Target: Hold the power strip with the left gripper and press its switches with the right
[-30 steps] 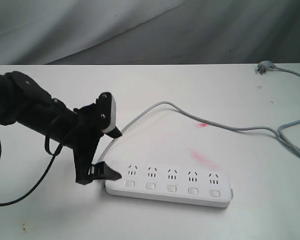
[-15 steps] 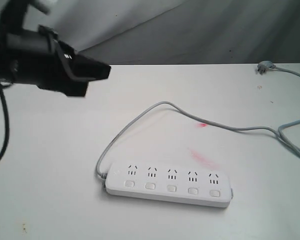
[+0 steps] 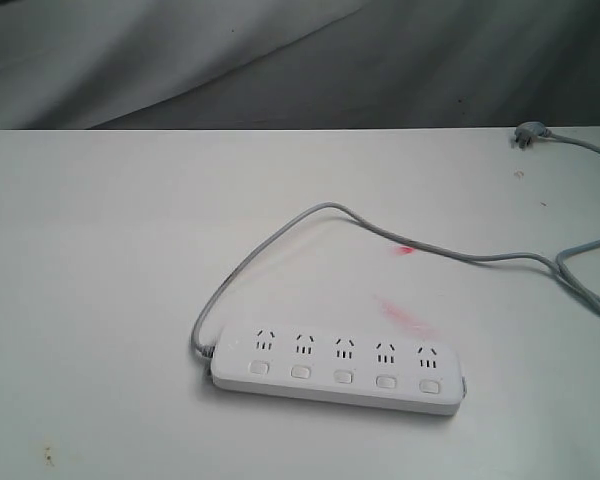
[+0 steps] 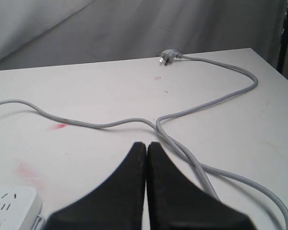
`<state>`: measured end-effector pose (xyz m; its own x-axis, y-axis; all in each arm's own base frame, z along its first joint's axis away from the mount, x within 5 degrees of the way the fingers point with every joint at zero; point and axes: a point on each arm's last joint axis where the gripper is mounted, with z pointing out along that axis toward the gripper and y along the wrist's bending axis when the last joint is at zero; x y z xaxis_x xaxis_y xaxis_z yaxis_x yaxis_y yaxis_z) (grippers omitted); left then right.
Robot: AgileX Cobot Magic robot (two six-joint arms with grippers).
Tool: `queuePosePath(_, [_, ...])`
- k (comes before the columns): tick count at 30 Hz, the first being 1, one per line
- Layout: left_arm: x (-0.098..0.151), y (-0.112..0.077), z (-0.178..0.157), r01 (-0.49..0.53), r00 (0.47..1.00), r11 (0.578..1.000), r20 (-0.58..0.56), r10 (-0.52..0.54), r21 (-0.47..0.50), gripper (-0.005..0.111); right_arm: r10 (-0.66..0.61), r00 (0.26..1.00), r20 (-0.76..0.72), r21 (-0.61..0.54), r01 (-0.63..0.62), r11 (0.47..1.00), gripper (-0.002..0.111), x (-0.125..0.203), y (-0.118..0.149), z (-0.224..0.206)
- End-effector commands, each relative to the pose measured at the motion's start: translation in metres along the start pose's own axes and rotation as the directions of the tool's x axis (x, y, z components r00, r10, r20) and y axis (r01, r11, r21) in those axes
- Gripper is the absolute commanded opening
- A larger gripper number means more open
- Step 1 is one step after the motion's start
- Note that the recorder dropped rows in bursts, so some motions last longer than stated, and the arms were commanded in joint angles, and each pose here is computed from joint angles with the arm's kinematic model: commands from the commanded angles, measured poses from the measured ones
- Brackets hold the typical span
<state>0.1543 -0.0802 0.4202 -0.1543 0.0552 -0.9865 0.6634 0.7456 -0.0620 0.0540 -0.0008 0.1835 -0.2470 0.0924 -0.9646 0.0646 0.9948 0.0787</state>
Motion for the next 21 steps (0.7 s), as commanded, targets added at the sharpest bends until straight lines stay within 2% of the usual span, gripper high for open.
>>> queuePosePath(1, [-0.009,-0.012,-0.039,-0.132,0.989,0.985,0.054,0.139,-0.113,0.001,0.004,1.0,0.003,0.006,-0.004,1.0,0.0,0.001,0.0,0.0])
queuePosePath(3, [-0.009,-0.008,-0.051,-0.079,0.991,0.973,0.087,0.1,-0.216,0.001,0.004,1.0,0.003,0.006,-0.004,1.0,0.0,0.001,0.0,0.0])
queuePosePath(5, [-0.004,-0.002,-0.062,0.0,0.99,0.944,0.132,0.046,-0.33,0.001,0.004,1.0,0.003,0.006,-0.004,1.0,0.0,0.001,0.0,0.0])
queuePosePath(7, [0.004,0.002,-0.07,0.01,0.99,0.914,0.135,0.049,-0.406,0.001,0.004,1.0,0.003,0.006,-0.004,1.0,0.0,0.001,0.0,0.0])
queuePosePath(10, [0.021,0.003,-0.076,-0.018,0.988,0.892,0.128,0.085,-0.452,0.001,0.004,1.0,0.003,0.006,-0.004,1.0,0.0,0.001,0.0,0.0])
queuePosePath(12, [0.036,0.006,-0.078,0.0,0.987,0.875,0.138,0.076,-0.484,0.001,0.004,1.0,0.003,0.006,-0.004,1.0,0.0,0.001,0.0,0.0])
queuePosePath(17, [0.082,0.013,-0.091,0.173,0.971,0.787,0.238,-0.034,-0.592,0.001,0.004,1.0,0.003,0.006,-0.004,1.0,0.0,0.001,0.0,0.0])
queuePosePath(21, [0.118,0.013,-0.099,0.233,0.963,0.716,0.257,-0.077,-0.658,0.001,0.004,1.0,0.003,0.006,-0.004,1.0,0.0,0.001,0.0,0.0])
